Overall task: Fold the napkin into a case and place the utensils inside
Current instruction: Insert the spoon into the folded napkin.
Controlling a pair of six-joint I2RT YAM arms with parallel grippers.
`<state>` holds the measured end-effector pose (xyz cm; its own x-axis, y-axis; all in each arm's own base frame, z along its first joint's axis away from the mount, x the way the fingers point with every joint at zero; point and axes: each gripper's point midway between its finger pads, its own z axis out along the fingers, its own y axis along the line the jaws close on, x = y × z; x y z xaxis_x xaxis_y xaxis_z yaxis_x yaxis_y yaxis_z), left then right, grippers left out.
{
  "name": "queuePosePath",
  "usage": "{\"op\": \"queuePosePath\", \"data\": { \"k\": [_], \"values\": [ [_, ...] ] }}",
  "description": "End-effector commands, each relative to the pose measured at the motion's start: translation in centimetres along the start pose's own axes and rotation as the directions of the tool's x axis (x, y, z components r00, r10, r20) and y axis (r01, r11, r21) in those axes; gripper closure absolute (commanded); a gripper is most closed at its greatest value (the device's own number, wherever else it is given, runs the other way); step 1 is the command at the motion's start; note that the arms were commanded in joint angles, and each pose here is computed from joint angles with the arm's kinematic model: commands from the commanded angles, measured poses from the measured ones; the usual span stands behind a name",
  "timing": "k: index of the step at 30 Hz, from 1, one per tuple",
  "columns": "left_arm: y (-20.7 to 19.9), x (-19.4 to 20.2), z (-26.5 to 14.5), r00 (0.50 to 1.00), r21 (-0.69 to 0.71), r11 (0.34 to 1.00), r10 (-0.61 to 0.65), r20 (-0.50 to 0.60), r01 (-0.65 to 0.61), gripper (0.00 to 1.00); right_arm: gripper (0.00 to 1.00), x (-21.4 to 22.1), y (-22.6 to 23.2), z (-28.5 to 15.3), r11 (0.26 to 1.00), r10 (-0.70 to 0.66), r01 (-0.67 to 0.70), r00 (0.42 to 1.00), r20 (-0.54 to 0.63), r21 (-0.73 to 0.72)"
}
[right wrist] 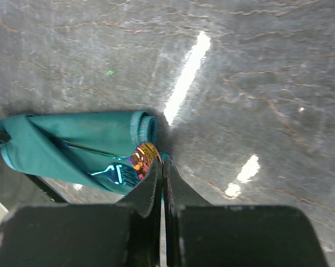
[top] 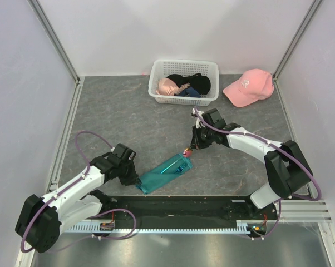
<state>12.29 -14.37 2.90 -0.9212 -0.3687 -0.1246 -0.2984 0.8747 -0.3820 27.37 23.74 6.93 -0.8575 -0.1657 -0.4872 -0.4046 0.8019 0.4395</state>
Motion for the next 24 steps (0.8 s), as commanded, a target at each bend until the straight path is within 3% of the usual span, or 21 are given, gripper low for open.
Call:
{"op": "queuePosePath", "data": {
  "k": [1, 10, 24],
  "values": [
    [0.0, -0.1, 0.2, 1.0, -0.001, 1.0, -0.028, 0.01, 0.028, 0.98, 1.0, -1.5, 2.3, 0.1, 0.999, 0.009, -0.006, 0.998, 0.058, -0.048],
    [-0.1, -0.1, 0.1, 1.0, 0.005, 1.0, -0.029, 0.012, 0.029, 0.98, 1.0, 0.2, 5.6, 2.1, 0.99, 0.089, -0.084, 0.995, 0.042, -0.109],
    [-0.5, -0.2, -0.1, 0.999, 0.026, 0.999, -0.026, 0.019, 0.026, 0.98, 1.0, 3.4, 6.2, 4.6, 0.98, 0.15, -0.152, 0.988, -0.022, -0.128]
  ]
}}
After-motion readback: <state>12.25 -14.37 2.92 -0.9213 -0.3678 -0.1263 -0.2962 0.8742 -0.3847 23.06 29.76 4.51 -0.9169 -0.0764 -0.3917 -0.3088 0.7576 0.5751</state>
